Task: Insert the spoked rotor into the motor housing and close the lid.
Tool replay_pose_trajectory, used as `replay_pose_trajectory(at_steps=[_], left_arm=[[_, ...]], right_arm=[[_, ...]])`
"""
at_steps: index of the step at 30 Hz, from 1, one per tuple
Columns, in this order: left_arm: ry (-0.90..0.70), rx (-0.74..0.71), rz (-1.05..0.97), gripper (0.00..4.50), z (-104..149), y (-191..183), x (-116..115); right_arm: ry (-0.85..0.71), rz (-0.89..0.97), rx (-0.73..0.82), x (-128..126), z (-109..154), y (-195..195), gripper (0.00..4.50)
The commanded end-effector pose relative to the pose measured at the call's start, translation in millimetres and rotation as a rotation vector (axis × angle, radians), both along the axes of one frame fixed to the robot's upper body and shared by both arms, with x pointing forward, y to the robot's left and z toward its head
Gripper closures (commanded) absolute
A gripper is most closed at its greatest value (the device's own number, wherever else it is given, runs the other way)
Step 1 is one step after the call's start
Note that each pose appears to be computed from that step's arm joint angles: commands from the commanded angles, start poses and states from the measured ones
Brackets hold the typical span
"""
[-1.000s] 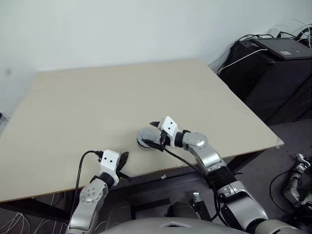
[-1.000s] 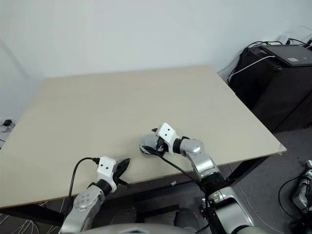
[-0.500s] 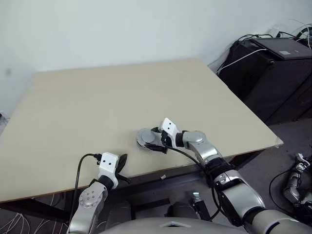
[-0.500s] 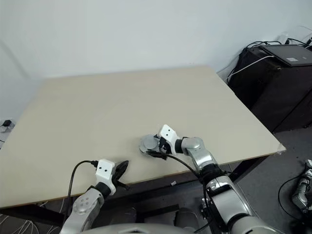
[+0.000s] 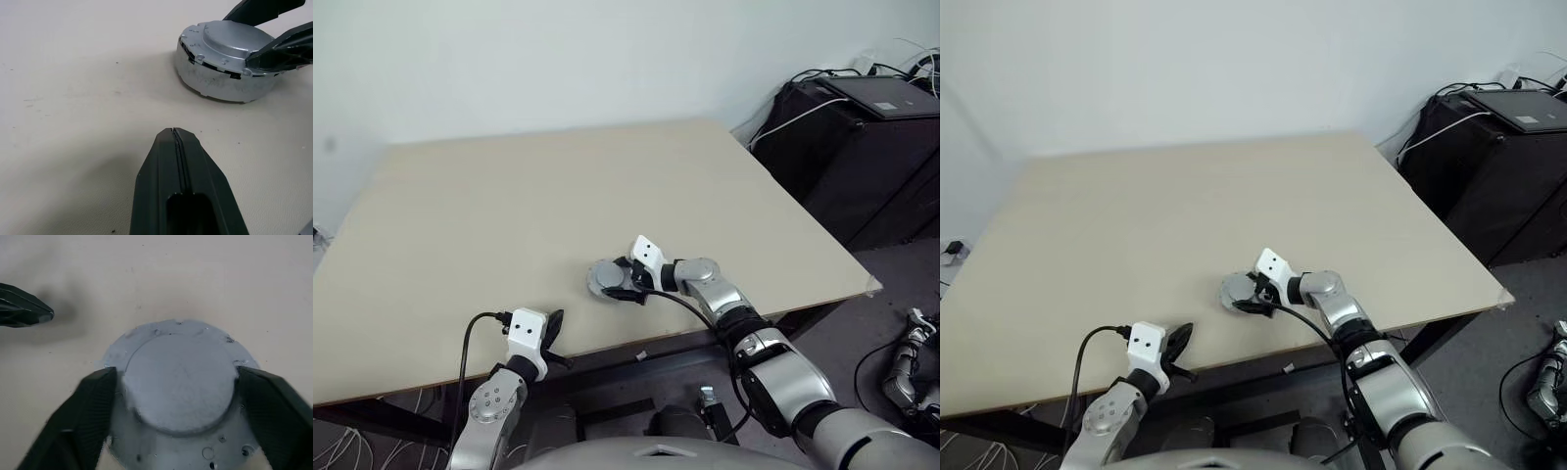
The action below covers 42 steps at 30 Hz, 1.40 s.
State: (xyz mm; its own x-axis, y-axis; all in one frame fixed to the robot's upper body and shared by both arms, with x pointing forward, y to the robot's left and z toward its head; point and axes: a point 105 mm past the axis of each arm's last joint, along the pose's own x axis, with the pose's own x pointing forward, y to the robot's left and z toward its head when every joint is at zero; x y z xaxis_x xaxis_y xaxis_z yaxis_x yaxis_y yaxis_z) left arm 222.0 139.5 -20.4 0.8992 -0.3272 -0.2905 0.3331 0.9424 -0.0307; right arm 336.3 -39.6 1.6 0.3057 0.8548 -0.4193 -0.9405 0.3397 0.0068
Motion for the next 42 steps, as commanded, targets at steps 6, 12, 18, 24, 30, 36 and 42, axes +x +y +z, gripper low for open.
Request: replay_pose_trajectory(at_steps=[6, 12, 18, 24, 30, 36, 42], left_arm=[[-0.078, -0.014, -0.005, 4.50, 18.9, -2.6, 7.8], [-0.076, -0.018, -0.024, 4.50, 18.6, -5.9, 10.5], [-0.076, -0.020, -0.032, 4.50, 18.6, -7.4, 10.7], [-0.076, -0.024, -0.033, 4.50, 18.7, -8.5, 11.0], [-0.076, -0.026, -0.031, 4.50, 18.3, -9.3, 11.0], [-0.075, -0.026, -0.035, 4.50, 17.8, -10.1, 10.9], [-0.072, -0.027, -0.042, 4.50, 17.1, -11.2, 10.6]], right_arm=[[-0.001, -0.083, 0.151, 9.4, 25.4, 1.1, 1.21], [0.017, -0.154, 0.151, 7.8, 22.1, -2.1, 1.21], [0.006, -0.167, 0.092, 2.2, 11.0, 2.0, 1.21], [-0.003, -0.176, 0.040, 0.1, 2.4, 4.4, 1.21], [-0.014, -0.167, -0.019, -2.6, -4.1, 4.6, 1.21], [-0.013, -0.157, -0.070, -4.8, -9.3, 3.2, 1.21], [0.029, -0.182, -0.067, -5.9, -11.7, 2.0, 1.21]])
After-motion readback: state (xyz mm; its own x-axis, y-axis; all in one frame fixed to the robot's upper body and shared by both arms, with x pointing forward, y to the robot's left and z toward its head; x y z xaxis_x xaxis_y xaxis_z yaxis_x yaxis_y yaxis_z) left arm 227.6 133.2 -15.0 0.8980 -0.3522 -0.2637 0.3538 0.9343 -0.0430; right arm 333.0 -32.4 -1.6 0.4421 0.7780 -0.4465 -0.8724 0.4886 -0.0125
